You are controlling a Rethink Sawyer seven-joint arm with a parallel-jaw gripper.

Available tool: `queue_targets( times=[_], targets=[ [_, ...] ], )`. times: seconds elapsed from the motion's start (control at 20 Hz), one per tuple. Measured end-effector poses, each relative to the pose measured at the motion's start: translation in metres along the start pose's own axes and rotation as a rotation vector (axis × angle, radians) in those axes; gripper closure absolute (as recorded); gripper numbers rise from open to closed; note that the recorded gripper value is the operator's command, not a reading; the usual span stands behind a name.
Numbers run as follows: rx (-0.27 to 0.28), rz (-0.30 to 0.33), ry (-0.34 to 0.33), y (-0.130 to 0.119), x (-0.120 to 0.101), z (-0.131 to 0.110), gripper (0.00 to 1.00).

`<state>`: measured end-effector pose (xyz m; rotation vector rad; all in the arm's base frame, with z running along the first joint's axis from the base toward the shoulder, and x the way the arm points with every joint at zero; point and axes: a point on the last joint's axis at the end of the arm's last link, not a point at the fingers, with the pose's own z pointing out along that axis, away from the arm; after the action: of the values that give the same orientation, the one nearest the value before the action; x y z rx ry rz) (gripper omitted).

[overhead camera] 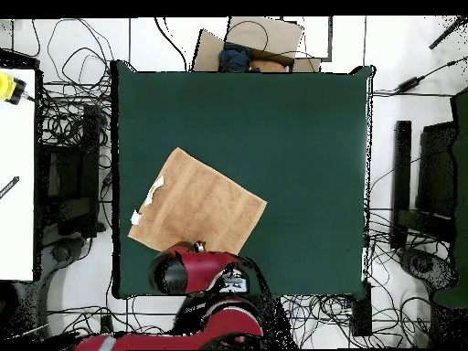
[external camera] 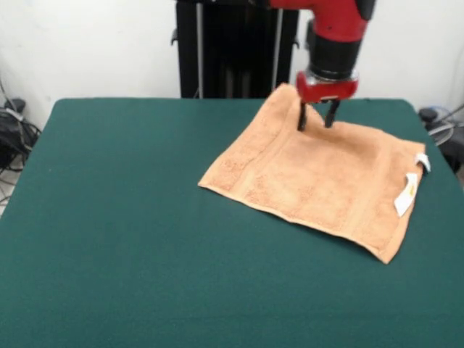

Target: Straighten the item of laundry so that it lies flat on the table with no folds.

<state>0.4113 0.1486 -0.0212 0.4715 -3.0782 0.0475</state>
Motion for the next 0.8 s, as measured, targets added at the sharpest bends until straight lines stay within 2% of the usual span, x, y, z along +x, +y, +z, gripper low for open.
queue_targets(
  times=[0.2, 0.35, 0.45, 0.55, 0.8],
  targets=[
    [0.008, -0.005, 0.018, 0.027, -0.002, -0.006, 0.00],
    [0.006, -0.006, 0.042, 0.057, -0.005, -0.021, 0.00],
    [0.004, -0.006, 0.048, 0.064, -0.005, -0.025, 0.00],
    [-0.005, -0.008, 0.066, 0.082, -0.006, -0.036, 0.00],
    [-0.017, 0.002, 0.078, 0.096, -0.008, -0.053, 0.00]
  ],
)
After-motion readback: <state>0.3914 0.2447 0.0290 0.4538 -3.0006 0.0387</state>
